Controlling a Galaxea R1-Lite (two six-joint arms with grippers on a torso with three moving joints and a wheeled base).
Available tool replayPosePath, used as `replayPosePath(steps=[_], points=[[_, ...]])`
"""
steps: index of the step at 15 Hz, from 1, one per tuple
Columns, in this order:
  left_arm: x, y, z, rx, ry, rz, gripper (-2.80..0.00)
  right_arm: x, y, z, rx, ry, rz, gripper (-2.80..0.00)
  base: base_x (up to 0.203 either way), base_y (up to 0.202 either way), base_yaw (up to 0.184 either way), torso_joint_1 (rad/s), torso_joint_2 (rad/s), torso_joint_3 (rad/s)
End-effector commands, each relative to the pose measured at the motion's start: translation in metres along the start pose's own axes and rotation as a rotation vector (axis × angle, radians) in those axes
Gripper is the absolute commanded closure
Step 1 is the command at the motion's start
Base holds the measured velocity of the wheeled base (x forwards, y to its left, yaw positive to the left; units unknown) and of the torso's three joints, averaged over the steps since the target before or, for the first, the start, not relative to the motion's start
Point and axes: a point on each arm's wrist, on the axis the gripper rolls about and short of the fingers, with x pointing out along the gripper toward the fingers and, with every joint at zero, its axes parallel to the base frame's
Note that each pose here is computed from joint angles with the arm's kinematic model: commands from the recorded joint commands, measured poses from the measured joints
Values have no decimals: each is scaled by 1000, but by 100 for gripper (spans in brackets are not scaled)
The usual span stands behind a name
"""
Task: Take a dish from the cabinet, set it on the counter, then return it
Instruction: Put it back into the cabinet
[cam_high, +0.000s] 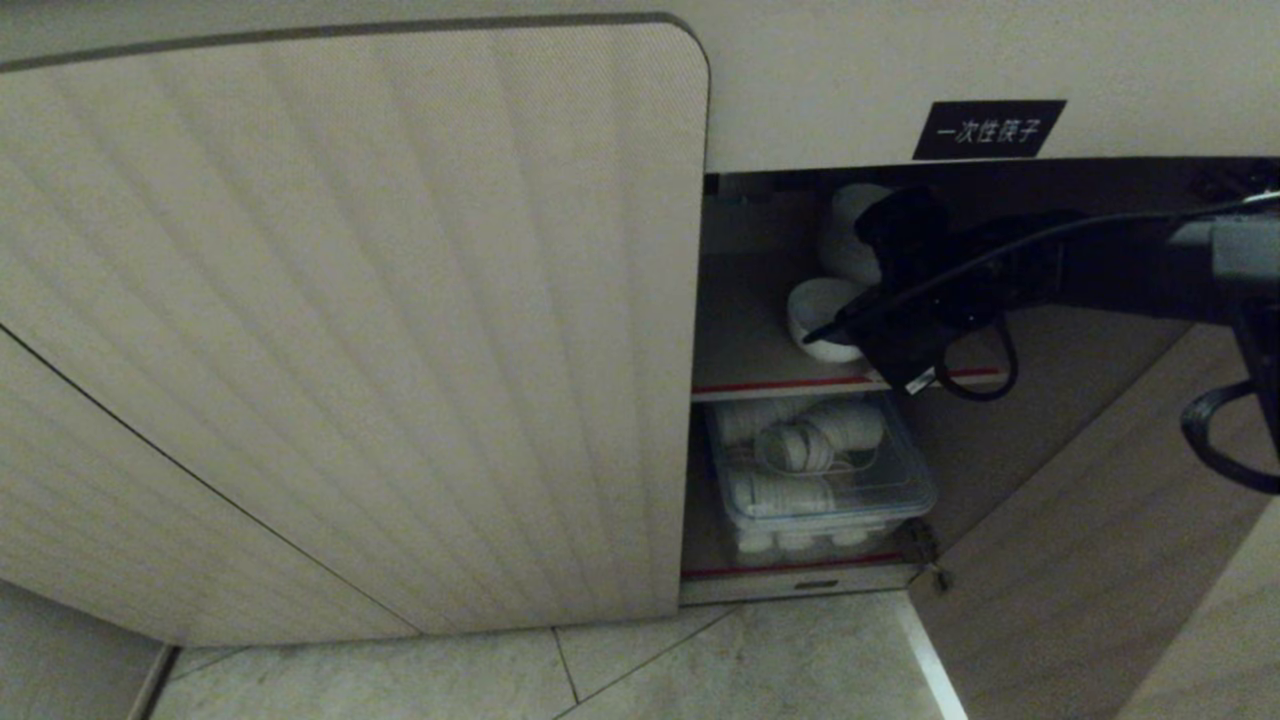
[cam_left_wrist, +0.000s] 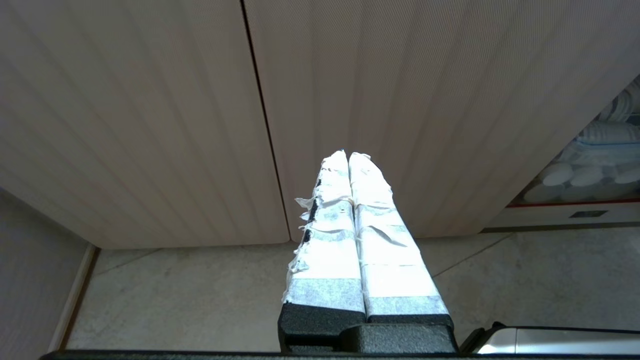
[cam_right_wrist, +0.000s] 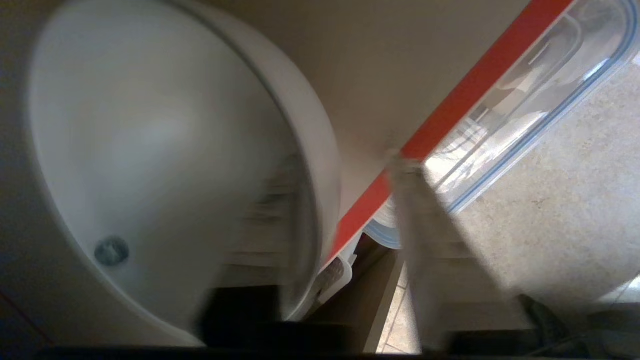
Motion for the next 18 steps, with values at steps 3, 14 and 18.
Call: replayPosePath(steps=[3, 14, 18], points=[[0, 0, 0, 0, -1, 1, 0, 0, 0, 0, 6, -2, 0, -280, 0, 0, 0, 0, 0, 0], [0, 0, 0, 0, -1, 1, 0, 0, -1, -1, -52, -48, -25, -280, 0, 0, 0, 0, 0, 0], [0, 0, 0, 0, -1, 1, 0, 2, 1, 0, -88, -82, -18, -280, 0, 0, 0, 0, 0, 0]])
